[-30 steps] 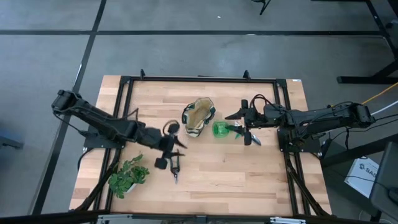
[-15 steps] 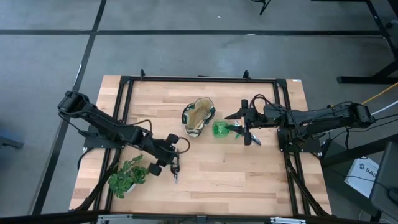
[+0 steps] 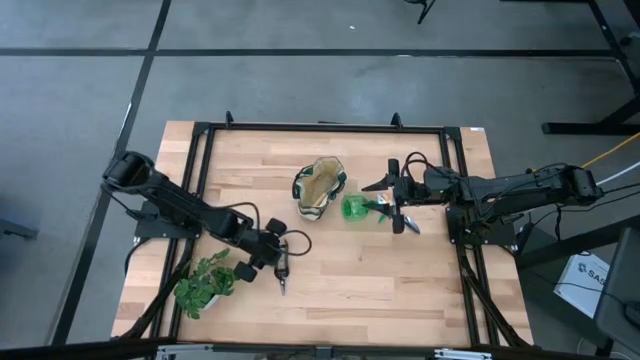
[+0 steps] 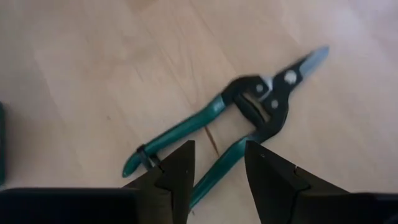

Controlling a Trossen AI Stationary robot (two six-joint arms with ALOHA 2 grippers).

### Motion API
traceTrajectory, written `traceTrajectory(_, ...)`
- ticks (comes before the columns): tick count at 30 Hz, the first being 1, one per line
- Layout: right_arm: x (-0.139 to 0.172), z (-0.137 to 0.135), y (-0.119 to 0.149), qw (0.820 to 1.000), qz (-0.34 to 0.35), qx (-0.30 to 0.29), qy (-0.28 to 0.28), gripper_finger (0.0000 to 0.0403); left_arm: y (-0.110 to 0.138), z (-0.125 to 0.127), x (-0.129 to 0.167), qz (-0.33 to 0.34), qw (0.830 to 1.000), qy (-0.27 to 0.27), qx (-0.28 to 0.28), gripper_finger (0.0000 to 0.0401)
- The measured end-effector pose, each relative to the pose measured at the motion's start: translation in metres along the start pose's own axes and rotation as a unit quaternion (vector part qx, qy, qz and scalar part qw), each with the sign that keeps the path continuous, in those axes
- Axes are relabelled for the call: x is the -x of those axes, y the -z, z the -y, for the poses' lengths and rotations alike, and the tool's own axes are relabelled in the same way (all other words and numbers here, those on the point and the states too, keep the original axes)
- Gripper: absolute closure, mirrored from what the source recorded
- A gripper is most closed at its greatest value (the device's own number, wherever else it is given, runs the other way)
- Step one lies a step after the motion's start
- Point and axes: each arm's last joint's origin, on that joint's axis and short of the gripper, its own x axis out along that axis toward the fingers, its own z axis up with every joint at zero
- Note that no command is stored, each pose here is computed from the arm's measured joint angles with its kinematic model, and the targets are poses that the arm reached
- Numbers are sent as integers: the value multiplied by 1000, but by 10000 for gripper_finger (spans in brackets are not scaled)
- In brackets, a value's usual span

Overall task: Pick & Place Garden tools in Gardening bag
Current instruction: Put the green shear scissor into the light brown gardening bag

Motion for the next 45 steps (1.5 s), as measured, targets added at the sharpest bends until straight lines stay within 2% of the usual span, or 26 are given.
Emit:
traceTrajectory(7, 0, 0, 5, 1000, -23, 0, -1, 204, 8, 1, -18, -45, 998, -1, -40, 267)
traceTrajectory(12, 0, 0, 5, 1000, -23, -4, -1, 204, 10, 2, -23, -60, 997, -1, -41, 269)
traceTrajectory(18, 0, 0, 5, 1000, -25, -4, -1, 204, 11, 1, -24, -62, 998, 2, 1, 284)
traceTrajectory(28, 0, 0, 5, 1000, -25, -6, -2, 204, 13, -6, -25, -59, 995, 38, 64, 379)
traceTrajectory(39, 0, 0, 5, 1000, -25, -6, -2, 204, 12, -7, -24, -51, 989, 32, 134, 378)
traceTrajectory(45, 0, 0, 5, 1000, -25, -6, -2, 204, 9, -6, -10, -35, 987, 28, 157, 378)
